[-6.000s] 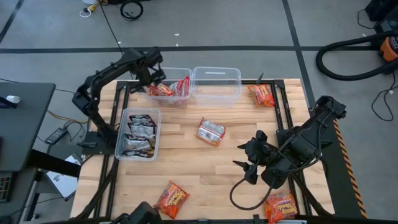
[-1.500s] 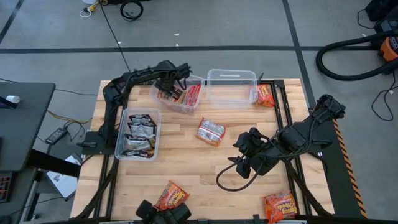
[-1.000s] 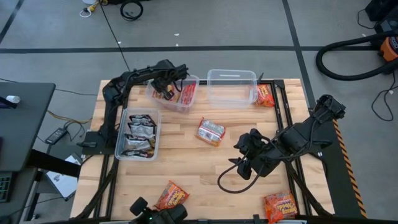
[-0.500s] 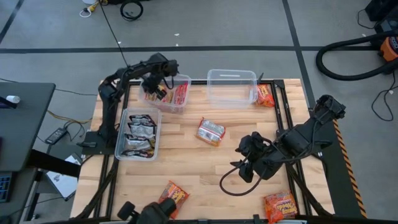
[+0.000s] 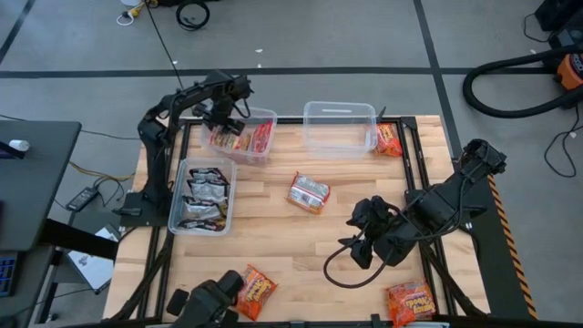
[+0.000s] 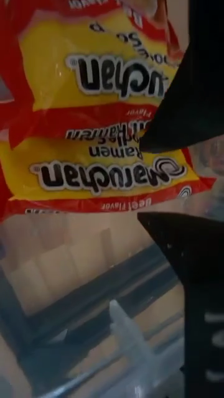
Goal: Sort Maruchan noodles
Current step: Adjust the orange noodle pack from transparent bin
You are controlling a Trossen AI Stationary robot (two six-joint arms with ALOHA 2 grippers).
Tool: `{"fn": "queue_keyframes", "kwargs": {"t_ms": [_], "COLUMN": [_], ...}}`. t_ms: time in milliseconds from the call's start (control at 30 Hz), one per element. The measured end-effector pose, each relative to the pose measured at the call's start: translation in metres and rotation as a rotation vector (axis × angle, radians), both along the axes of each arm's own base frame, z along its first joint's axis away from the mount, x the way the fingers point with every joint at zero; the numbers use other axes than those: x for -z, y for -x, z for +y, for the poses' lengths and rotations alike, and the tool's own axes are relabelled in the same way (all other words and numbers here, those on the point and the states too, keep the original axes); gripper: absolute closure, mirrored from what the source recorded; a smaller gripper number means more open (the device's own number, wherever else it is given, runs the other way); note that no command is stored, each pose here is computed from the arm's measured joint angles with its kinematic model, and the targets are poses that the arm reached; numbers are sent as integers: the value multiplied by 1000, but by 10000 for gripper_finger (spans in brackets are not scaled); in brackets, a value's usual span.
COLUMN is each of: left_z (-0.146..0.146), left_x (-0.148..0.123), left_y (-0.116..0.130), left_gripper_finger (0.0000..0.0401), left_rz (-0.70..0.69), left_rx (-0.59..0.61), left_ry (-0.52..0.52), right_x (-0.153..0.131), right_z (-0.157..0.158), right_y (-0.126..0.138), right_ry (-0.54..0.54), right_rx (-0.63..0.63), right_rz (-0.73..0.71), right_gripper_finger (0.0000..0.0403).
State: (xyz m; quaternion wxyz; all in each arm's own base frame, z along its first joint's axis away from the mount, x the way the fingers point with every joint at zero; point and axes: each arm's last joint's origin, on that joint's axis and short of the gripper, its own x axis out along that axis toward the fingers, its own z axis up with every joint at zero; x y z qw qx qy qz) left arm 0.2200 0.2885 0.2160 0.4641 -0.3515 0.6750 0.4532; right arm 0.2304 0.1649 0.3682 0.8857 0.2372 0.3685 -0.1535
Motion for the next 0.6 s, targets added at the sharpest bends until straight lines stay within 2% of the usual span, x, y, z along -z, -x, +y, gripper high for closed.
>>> {"fn": "queue_keyframes", "kwargs": {"t_ms": [133, 233, 367, 500, 600], "left_z": [2, 4, 6, 11, 13], "left_x": [1, 1, 1, 6, 9], "left_y": [0, -2, 0, 5, 5], "left_gripper_finger": [189, 176, 195, 231, 243], "left_rz": [-42, -60, -53, -30, -13], "left_rx": [-13, -8, -10, -67, -95], "left_ry": [2, -10, -26, -29, -53], "right_x": [0, 0, 1, 1, 1], "right_z": [-4, -7, -12, -15, -15], "right_y": [-2, -4, -7, -9, -9], "right_ry": [12, 26, 44, 47, 48], "right_rx": [9, 10, 12, 23, 26], "right_rz": [7, 9, 14, 14, 13], "right_gripper_finger": [119, 119, 119, 119, 119]}}
